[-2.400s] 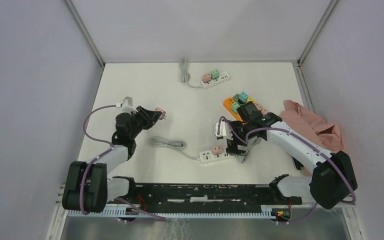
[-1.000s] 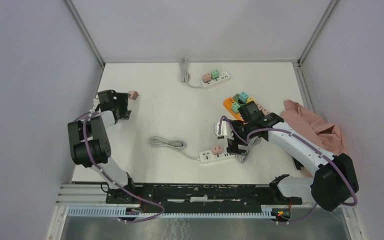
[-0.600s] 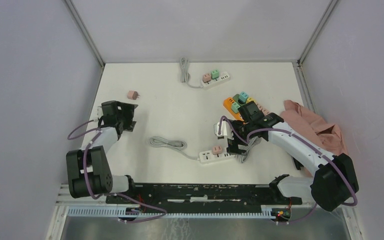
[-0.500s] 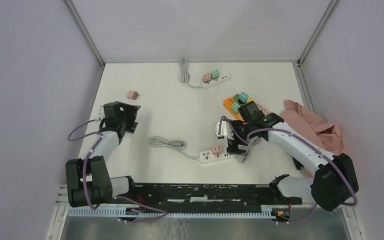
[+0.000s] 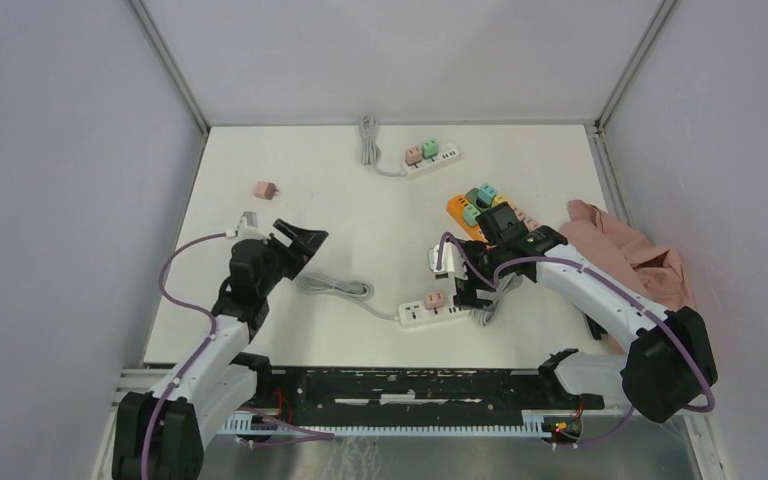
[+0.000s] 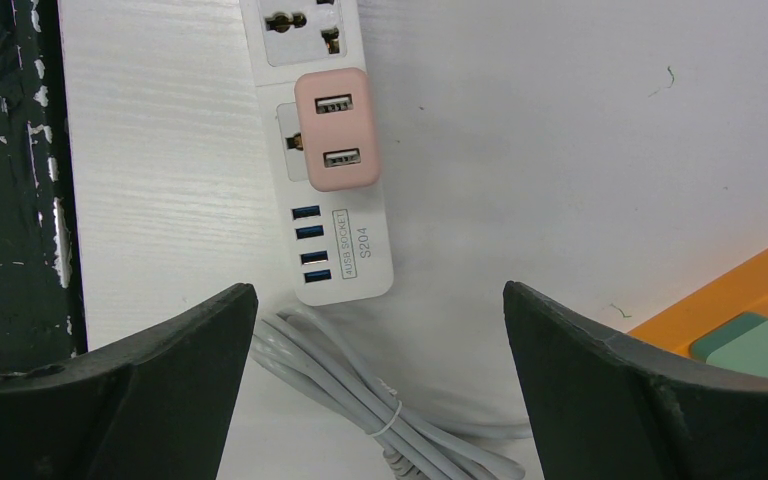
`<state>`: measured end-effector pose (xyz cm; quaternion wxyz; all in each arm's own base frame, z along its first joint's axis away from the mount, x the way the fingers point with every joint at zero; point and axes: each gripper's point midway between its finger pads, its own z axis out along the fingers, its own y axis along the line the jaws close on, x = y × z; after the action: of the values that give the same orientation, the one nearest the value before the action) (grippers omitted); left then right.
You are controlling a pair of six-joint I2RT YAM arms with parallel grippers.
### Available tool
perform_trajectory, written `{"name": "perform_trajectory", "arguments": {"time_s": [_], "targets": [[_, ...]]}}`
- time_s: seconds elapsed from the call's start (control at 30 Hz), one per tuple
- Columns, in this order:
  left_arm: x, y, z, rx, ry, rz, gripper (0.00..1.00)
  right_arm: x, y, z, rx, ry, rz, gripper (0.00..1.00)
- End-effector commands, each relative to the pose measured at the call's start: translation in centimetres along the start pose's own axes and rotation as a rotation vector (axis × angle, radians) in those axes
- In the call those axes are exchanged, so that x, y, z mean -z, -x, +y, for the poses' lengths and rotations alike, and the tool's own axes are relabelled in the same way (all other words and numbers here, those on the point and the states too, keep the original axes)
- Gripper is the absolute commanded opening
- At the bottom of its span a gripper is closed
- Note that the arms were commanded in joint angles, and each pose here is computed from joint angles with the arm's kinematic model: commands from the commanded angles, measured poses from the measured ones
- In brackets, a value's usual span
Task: Pull the plug off the socket
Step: Remove the plug from the socket.
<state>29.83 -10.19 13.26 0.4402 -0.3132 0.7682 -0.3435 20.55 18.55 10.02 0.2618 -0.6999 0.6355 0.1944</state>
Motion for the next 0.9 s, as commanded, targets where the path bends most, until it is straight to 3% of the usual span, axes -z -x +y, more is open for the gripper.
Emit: {"name": "perform_trajectory", "arguments": {"time_s": [0.0, 0.33, 0.53, 0.87], "targets": [[1.7, -2.0, -5.1, -0.175, -0.368, 0.045, 0.88, 0.0, 0.5, -0.2, 0.021, -0.004, -0.029, 1.00], [5.9, -6.9, -8.8, -0.337, -0.715, 0.126, 0.91, -0.1, 0.3, -0.1, 0.018, 0.003, -0.024, 1.00], [7.7, -8.1, -9.8, -0.423, -0.806, 0.111, 0.96, -0.1, 0.3, -0.2, 0.018, -0.001, -0.021, 1.00], [9.8, -6.7, -11.5, -0.424, -0.879, -0.004, 0.99, -0.2, 0.2, -0.2, 0.016, 0.003, -0.018, 1.00]]}}
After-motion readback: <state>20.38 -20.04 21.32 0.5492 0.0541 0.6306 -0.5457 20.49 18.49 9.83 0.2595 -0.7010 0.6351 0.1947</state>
